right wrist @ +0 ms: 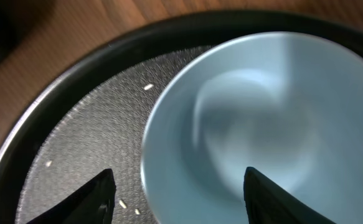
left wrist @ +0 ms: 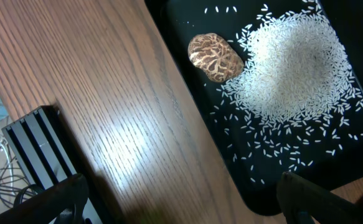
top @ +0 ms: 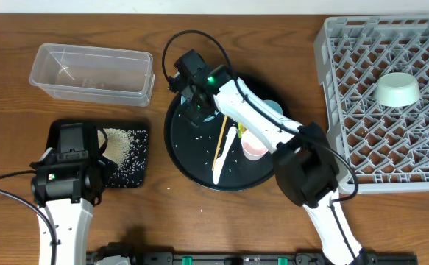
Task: Sort waste into correct bins and load items into the dishwasher rack
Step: 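Grasp the blue bowl rim with the right gripper, then lift the blue bowl and carry it to the rack's far right corner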
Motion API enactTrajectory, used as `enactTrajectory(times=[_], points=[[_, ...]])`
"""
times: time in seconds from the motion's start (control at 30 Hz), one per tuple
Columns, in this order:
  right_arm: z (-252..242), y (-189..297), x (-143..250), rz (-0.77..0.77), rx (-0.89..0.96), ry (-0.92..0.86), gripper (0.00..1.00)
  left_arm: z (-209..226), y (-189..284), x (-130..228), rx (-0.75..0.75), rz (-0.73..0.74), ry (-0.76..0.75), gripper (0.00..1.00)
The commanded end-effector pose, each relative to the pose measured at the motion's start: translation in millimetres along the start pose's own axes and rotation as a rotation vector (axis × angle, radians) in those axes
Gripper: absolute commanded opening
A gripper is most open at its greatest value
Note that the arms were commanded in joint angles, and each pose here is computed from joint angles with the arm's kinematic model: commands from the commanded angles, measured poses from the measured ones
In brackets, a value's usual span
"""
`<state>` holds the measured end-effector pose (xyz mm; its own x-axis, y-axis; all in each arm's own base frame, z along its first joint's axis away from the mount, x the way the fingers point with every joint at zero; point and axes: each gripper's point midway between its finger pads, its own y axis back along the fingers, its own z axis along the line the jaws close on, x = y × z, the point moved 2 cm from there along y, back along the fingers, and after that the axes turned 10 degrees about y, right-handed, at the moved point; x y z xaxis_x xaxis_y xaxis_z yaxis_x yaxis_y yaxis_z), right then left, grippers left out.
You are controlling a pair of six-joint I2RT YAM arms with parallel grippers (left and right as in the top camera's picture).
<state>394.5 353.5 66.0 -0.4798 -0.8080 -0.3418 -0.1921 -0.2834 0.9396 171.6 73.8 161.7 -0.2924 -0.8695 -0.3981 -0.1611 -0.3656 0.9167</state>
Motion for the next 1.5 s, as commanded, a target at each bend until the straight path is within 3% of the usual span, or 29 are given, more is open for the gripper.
enactTrajectory(times=[0.0, 0.23, 0.7, 1.1, 1.3, 1.47], points=[[0.5, -11.2, 2.5, 0.019, 0.005, 0.014, 0.54, 0.7, 3.6, -5.7, -0.001, -0.025, 0.014, 0.98], [0.4, -11.5, 2.6, 0.020, 0.006, 0.014, 0.47, 0.6, 3.6, -5.8, 0.000, -0.025, 0.014, 0.98], [1.1, -11.5, 5.2, 0.031, 0.002, 0.005, 0.01, 0.6, 3.6, -5.8, 0.000, -0.025, 0.014, 0.98], [-1.1, 19.1, -24.2, -0.086, -0.107, -0.090, 0.01, 0.6, 3.6, -5.8, 0.000, -0.025, 0.014, 0.98], [-9.7, 87.3, -67.1, -0.328, -0.368, -0.135, 0.01, 0.7, 3.6, -5.7, -0.001, -0.025, 0.014, 0.98], [-67.8, 146.5, -64.0, -0.398, -0.259, -0.249, 0.01, 0.7, 3.6, -5.7, -0.001, -0.025, 0.014, 0.98]])
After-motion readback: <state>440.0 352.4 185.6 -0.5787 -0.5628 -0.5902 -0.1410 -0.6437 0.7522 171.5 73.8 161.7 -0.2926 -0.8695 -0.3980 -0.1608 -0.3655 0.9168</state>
